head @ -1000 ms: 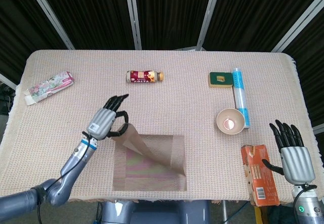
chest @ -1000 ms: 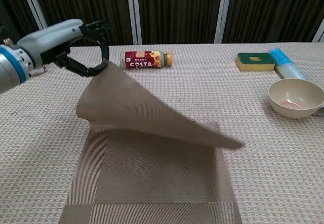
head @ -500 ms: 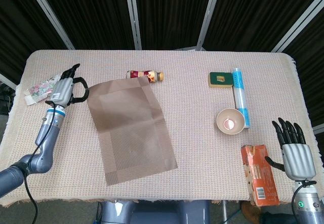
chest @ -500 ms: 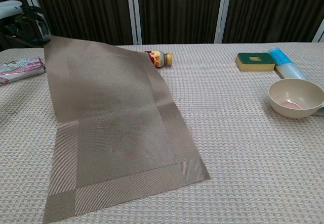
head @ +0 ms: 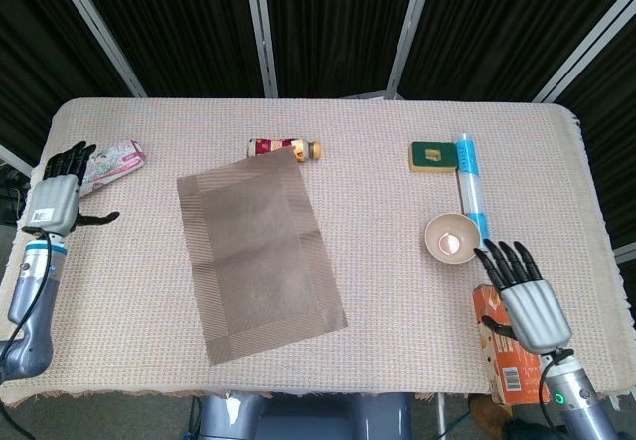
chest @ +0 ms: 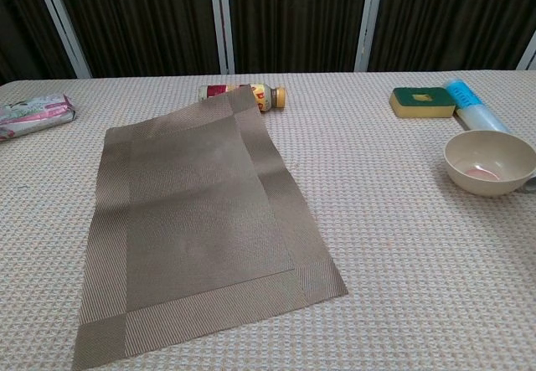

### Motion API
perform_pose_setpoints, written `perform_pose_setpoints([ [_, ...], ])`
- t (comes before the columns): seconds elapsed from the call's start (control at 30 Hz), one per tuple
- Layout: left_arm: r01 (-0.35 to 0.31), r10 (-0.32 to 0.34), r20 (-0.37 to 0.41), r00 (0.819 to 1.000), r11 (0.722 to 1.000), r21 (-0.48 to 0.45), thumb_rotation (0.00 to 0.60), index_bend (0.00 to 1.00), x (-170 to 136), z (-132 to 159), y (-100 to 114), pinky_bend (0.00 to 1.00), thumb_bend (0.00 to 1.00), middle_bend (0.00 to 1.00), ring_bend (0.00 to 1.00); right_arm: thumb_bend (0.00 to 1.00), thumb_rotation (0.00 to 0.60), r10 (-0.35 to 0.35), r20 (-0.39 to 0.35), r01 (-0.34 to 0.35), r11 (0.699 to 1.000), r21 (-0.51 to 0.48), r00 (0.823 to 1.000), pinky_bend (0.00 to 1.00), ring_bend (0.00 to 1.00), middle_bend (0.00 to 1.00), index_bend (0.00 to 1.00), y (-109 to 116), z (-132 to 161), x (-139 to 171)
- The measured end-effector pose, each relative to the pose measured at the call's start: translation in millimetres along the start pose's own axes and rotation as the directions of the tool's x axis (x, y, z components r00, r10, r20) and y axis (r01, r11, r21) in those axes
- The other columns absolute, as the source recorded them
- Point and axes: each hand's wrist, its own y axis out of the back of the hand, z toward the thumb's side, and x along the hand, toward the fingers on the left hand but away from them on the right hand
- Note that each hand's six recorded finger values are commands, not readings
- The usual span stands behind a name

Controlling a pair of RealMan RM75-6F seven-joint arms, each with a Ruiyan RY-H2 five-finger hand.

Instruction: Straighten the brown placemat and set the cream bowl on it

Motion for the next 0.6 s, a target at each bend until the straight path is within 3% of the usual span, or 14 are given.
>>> perform_pose_setpoints([
  [0.13,0.001,0.001,-0.027,1.000,0.999,0.048,0.600,0.00,-27.1,-9.8,6.4,0.00,0.00,0.00,0.00,0.00,0.600,0.052,-0.131,-0.049,0.999,0.024,0.990,0.00,0.00,0.00,0.09,-6.3,25.7,-22.8],
  [0.23,-0.016,0.020,-0.057,0.998,0.997,0.071,0.600,0.00,-47.8,-18.4,11.5,0.00,0.00,0.00,0.00,0.00,0.600,0.099,-0.230,-0.092,0.995,0.043,0.968,0.00,0.00,0.00,0.11,-14.9,48.9,-42.9],
  [0.37,-0.034,0.042,-0.098,0.994,0.997,0.074,0.600,0.00,-76.7,-27.2,16.4,0.00,0.00,0.00,0.00,0.00,0.600,0.154,-0.362,-0.140,0.988,0.065,0.919,0.00,0.00,0.00,0.14,-29.5,90.6,-70.8],
  [0.6,-0.069,0.078,-0.089,0.993,0.992,0.102,0.600,0.00,-103.4,-26.8,21.2,0.00,0.00,0.00,0.00,0.00,0.600,0.218,-0.477,-0.211,0.975,0.070,0.851,0.00,0.00,0.00,0.16,-62.3,147.9,-89.8],
])
